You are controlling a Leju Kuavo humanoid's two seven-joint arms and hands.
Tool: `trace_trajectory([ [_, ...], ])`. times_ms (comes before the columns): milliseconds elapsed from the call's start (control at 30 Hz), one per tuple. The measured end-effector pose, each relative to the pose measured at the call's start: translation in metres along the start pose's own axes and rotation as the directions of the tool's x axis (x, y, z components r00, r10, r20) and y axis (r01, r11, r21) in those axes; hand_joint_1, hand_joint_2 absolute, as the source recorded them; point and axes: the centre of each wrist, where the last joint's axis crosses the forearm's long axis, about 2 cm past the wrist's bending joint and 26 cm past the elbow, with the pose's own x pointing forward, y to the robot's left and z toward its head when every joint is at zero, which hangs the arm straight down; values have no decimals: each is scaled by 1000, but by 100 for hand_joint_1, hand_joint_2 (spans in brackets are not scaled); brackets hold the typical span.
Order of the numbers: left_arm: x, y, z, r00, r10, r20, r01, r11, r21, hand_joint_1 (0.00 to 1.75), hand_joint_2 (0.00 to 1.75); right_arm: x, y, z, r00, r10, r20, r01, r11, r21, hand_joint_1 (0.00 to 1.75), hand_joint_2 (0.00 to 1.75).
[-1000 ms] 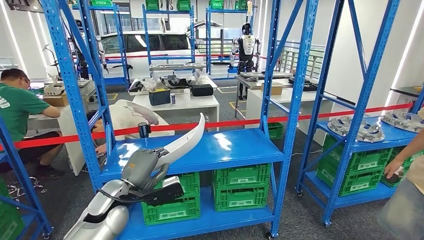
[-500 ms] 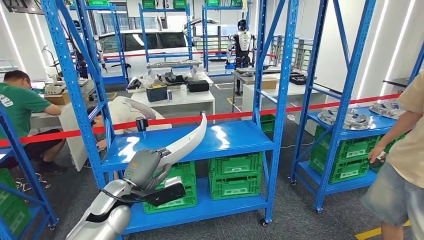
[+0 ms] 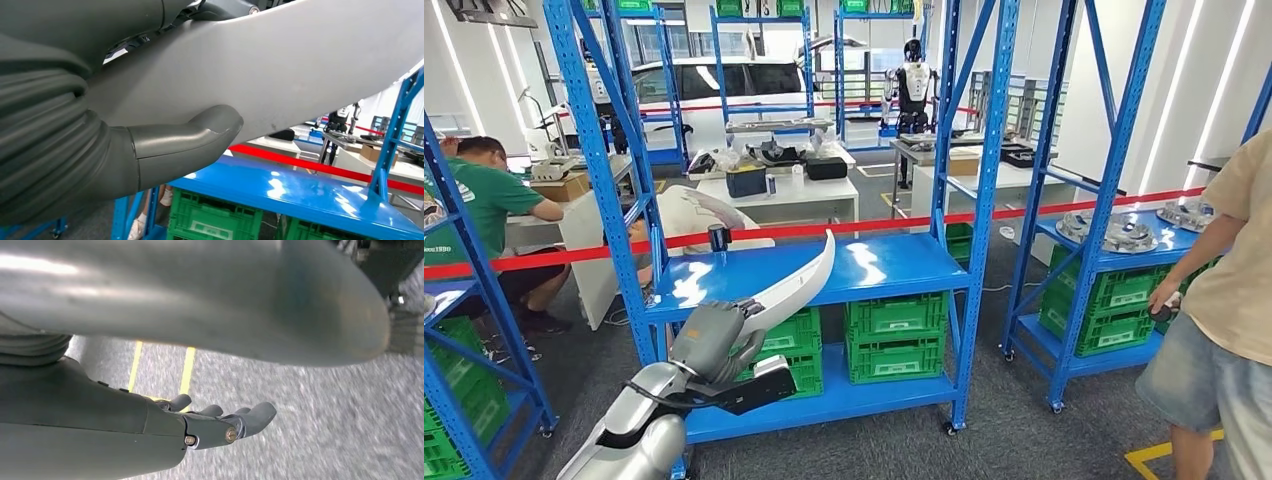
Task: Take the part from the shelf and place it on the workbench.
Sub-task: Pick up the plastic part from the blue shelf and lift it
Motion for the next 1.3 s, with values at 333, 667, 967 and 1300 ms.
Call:
trace_trajectory([
  [333, 1, -2, 0, 1000, 0, 4, 0, 1000, -6, 175, 175, 1, -1, 0, 1000, -1, 3, 0, 1000, 19, 0, 0],
  [667, -3, -4, 3, 1000, -1, -2, 1, 1000, -14, 175, 175, 1, -1, 1, 1000, 0, 1, 0, 1000, 16, 0, 0],
  [967, 0, 3, -3, 1000, -8, 24, 8, 1000, -3, 175, 175, 1, 2, -1, 1000, -2, 1, 2, 1000, 20, 0, 0],
  [1300, 5, -3, -4, 999, 11, 30, -10, 1000, -25, 175, 175, 1, -2, 1, 1000, -10, 0, 10, 999, 42, 0, 0],
])
